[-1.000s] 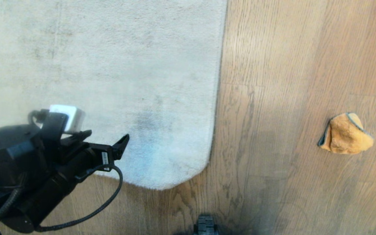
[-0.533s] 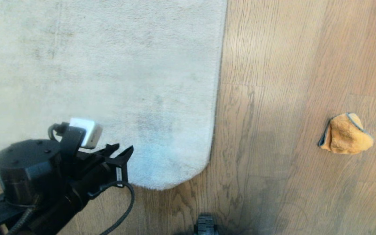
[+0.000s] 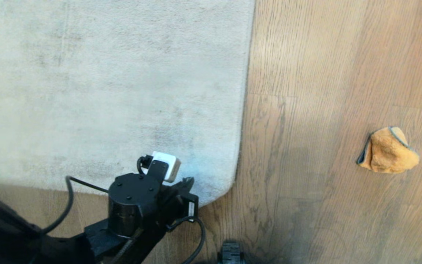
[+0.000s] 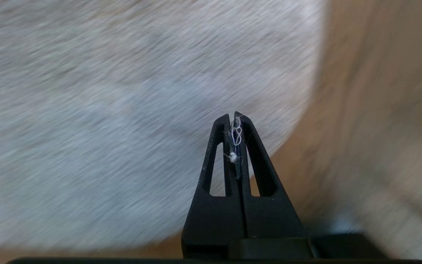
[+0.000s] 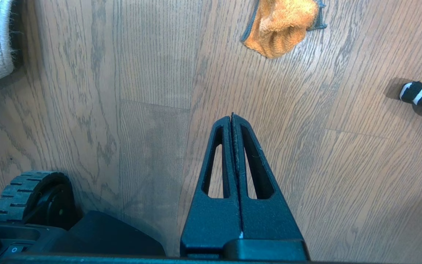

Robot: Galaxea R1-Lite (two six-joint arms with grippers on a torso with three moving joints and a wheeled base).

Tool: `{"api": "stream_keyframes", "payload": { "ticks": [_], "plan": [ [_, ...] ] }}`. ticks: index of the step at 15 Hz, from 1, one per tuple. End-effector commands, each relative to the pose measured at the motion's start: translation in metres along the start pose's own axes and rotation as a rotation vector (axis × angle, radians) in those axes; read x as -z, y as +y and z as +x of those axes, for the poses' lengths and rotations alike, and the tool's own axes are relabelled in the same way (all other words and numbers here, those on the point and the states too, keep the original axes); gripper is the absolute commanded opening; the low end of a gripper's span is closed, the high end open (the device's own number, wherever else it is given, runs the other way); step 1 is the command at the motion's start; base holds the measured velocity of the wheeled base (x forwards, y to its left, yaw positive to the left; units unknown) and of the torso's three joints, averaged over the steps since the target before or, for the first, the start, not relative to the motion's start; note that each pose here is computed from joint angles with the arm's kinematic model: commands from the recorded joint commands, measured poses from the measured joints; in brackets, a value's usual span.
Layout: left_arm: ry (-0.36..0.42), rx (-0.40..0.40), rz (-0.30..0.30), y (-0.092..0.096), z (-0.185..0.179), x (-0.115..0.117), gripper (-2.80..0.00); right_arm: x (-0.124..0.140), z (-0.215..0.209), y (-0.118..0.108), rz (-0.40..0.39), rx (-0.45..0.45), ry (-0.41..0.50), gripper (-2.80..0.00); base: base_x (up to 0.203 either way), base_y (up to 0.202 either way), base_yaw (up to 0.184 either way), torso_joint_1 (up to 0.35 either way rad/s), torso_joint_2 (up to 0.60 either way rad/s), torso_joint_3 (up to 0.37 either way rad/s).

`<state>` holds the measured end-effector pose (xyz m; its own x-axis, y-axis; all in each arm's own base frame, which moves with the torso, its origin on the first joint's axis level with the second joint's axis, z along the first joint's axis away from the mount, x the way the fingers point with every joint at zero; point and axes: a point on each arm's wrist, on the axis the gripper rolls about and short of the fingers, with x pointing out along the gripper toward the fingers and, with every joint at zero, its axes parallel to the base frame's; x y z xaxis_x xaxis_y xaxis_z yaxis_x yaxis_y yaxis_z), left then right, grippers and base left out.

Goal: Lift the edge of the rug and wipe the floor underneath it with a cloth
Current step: Lay down the carpet

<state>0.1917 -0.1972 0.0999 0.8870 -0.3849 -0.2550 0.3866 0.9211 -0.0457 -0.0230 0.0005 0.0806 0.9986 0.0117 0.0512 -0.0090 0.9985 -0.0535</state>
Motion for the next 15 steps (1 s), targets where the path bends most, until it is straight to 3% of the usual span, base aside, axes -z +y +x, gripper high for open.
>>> {"api": "stream_keyframes", "payload": {
  "ticks": [1, 7, 15],
  "plan": [
    [-0.002, 0.053, -0.039, -0.028, 0.027, 0.018, -2.80, 0.000, 0.000, 0.000, -0.001, -0.001, 0.001, -2.80, 0.000, 0.000, 0.000, 0.000, 0.00, 0.000],
    [0.004, 0.086, -0.091, -0.046, 0.042, 0.025, -2.80, 0.000, 0.000, 0.000, -0.001, -0.001, 0.001, -2.80, 0.000, 0.000, 0.000, 0.000, 0.00, 0.000],
    [0.135, 0.040, -0.029, -0.040, 0.056, 0.063, -2.80, 0.000, 0.000, 0.000, -0.001, -0.001, 0.001, -2.80, 0.000, 0.000, 0.000, 0.000, 0.00, 0.000]
  ]
}}
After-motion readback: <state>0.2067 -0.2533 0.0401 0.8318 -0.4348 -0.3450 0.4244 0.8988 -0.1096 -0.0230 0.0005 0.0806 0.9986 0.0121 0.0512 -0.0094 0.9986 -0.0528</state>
